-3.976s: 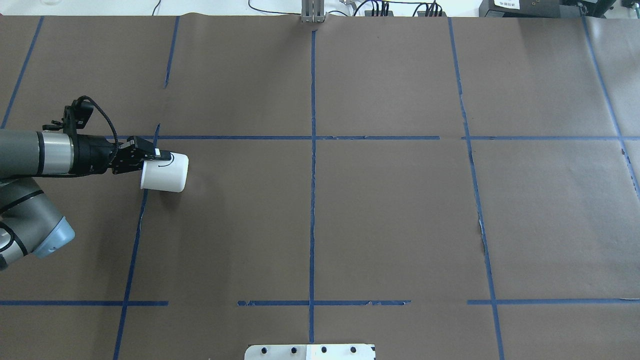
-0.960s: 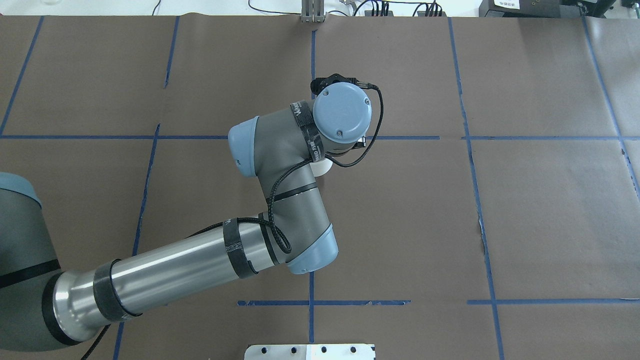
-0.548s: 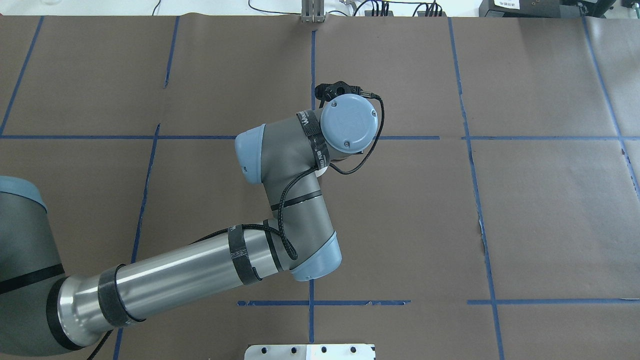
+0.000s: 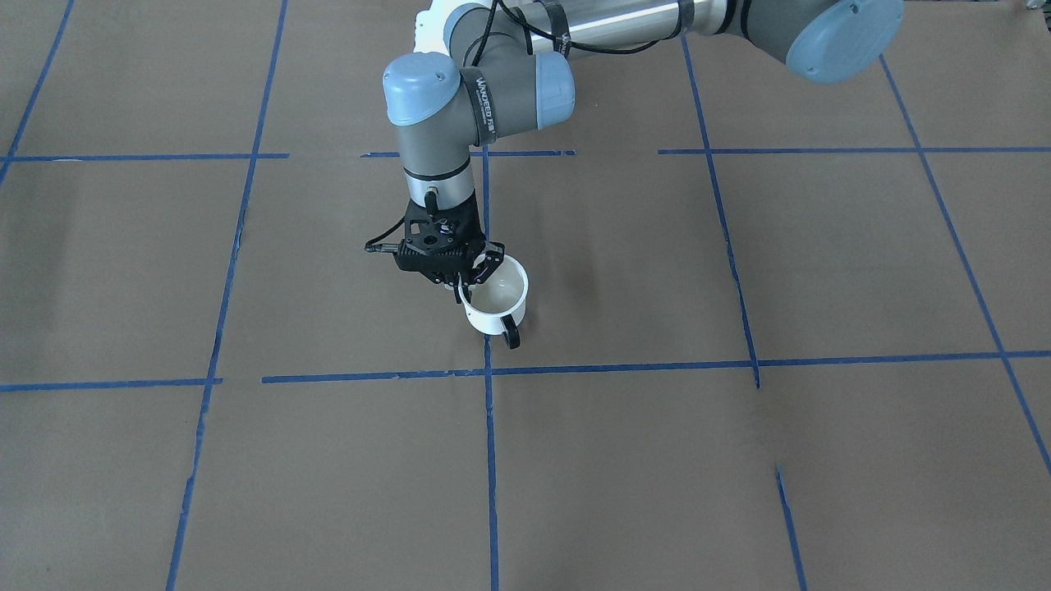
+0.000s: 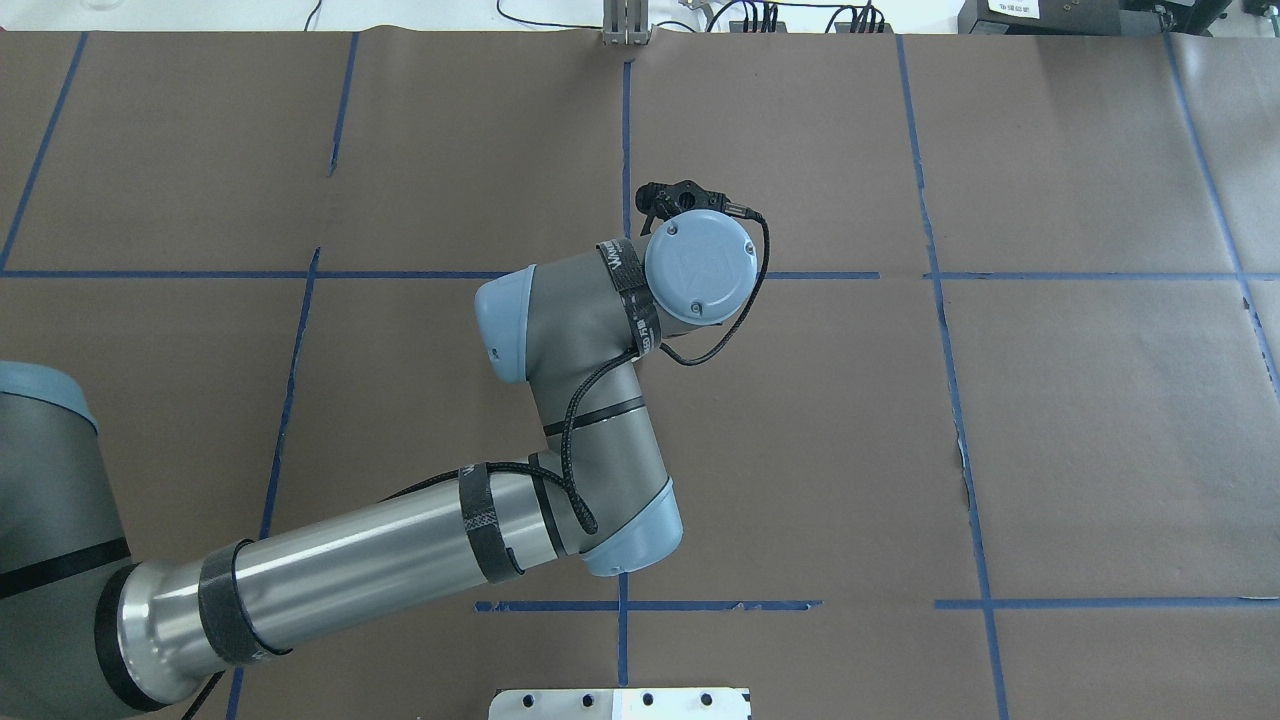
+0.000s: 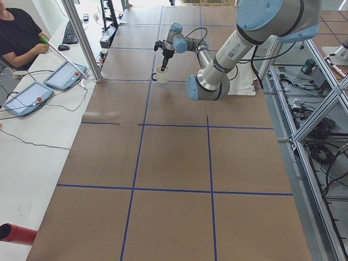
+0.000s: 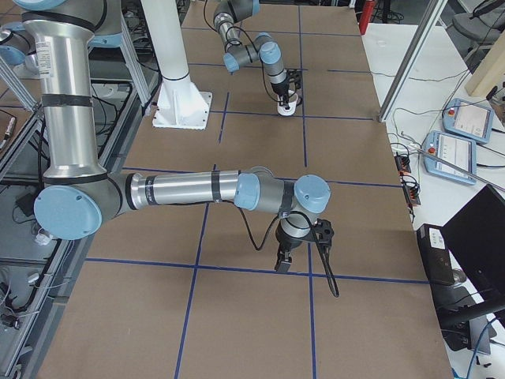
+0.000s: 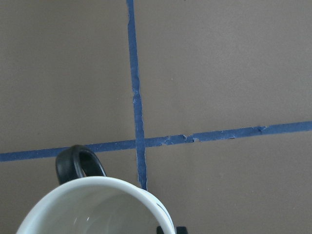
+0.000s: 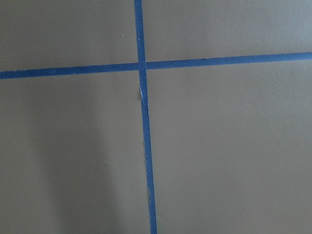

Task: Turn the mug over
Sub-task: 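Rotate the left wrist to turn the mug upright and lower it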

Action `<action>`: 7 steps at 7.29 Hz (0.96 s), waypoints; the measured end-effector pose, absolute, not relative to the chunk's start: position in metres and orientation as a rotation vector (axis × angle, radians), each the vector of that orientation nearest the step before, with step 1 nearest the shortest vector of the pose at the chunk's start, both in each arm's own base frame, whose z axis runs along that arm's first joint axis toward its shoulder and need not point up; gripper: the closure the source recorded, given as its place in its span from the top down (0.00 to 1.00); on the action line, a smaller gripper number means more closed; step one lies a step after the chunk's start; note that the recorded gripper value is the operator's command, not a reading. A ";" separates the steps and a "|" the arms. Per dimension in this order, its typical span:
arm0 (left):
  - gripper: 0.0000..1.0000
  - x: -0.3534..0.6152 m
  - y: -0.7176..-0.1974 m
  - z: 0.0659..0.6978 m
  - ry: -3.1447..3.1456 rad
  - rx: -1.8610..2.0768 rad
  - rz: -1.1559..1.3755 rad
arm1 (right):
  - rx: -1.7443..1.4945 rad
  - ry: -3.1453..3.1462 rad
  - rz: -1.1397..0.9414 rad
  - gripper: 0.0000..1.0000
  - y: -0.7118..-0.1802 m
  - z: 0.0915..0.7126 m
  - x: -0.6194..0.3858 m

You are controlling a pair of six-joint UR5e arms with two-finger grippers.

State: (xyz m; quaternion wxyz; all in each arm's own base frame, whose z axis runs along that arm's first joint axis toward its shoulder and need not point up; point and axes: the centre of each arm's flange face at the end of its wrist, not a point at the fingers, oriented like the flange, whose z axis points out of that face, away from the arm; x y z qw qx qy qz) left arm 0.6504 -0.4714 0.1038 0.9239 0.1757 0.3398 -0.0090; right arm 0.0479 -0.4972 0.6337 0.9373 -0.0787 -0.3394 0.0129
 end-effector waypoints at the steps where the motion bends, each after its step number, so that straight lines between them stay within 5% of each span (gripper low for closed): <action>1: 0.00 0.652 -0.469 0.104 0.699 0.363 -0.007 | -0.161 -0.693 0.026 1.00 -0.497 0.634 0.048; 4: 0.01 0.659 -0.459 0.109 0.707 0.362 0.016 | -0.160 -0.693 0.026 1.00 -0.497 0.633 0.048; 5: 0.42 0.661 -0.456 0.112 0.714 0.364 0.020 | -0.160 -0.693 0.026 1.00 -0.497 0.633 0.048; 7: 1.00 0.660 -0.454 0.112 0.726 0.365 0.020 | -0.160 -0.693 0.026 1.00 -0.498 0.633 0.048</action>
